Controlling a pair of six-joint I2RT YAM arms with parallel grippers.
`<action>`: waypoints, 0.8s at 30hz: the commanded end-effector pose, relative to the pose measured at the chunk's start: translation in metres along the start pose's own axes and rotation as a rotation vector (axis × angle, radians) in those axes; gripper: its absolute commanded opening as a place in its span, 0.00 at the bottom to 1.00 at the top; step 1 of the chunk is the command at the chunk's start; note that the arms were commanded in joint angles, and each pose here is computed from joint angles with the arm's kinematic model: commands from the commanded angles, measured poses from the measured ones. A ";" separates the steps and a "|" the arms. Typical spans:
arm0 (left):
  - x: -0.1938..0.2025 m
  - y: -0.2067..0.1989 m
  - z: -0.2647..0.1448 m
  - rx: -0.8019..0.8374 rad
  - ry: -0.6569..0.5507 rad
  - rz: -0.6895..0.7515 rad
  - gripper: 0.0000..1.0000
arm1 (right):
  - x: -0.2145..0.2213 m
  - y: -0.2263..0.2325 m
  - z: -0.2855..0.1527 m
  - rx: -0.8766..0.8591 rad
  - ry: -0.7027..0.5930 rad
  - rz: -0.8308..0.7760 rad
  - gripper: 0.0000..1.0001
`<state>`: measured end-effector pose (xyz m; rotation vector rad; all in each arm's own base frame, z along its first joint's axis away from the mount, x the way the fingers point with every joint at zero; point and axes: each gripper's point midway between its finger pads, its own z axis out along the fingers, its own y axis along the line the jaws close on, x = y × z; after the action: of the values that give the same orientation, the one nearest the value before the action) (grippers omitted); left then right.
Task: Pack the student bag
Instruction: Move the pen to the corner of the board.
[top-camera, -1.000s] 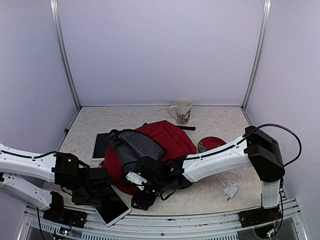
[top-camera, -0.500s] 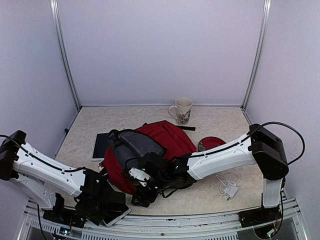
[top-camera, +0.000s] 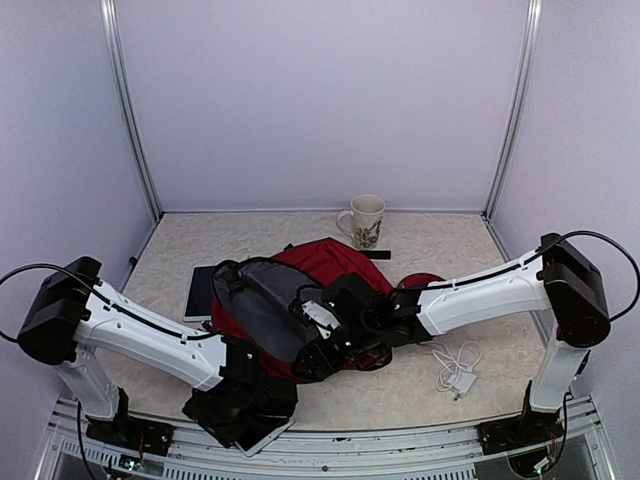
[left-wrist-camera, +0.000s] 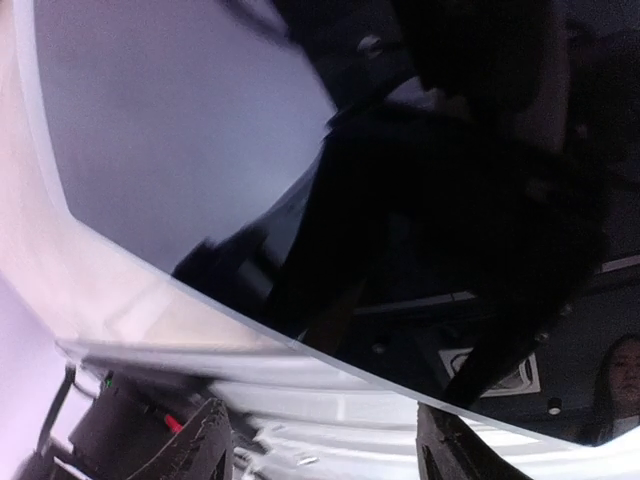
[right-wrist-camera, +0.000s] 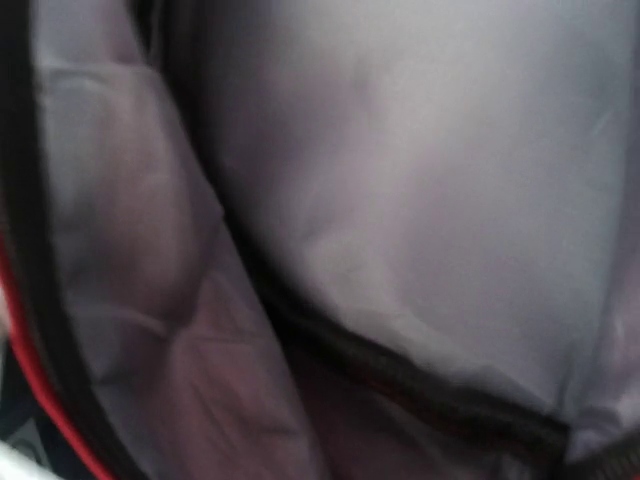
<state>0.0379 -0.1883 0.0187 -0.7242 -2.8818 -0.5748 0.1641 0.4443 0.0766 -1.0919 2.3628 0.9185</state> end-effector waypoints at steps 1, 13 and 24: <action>-0.136 -0.096 -0.072 0.338 -0.517 -0.050 0.62 | 0.002 -0.013 -0.024 0.065 -0.030 0.079 0.77; -0.141 -0.102 -0.111 0.551 -0.561 -0.062 0.63 | 0.047 -0.043 -0.081 0.233 0.024 0.247 0.77; -0.143 -0.138 -0.130 0.541 -0.619 0.082 0.61 | 0.173 -0.068 -0.165 0.464 0.294 0.649 0.75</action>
<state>0.1121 -0.3798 0.0613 -0.8395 -3.2879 0.5029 0.1261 0.2696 0.0901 -0.5115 2.7914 0.6447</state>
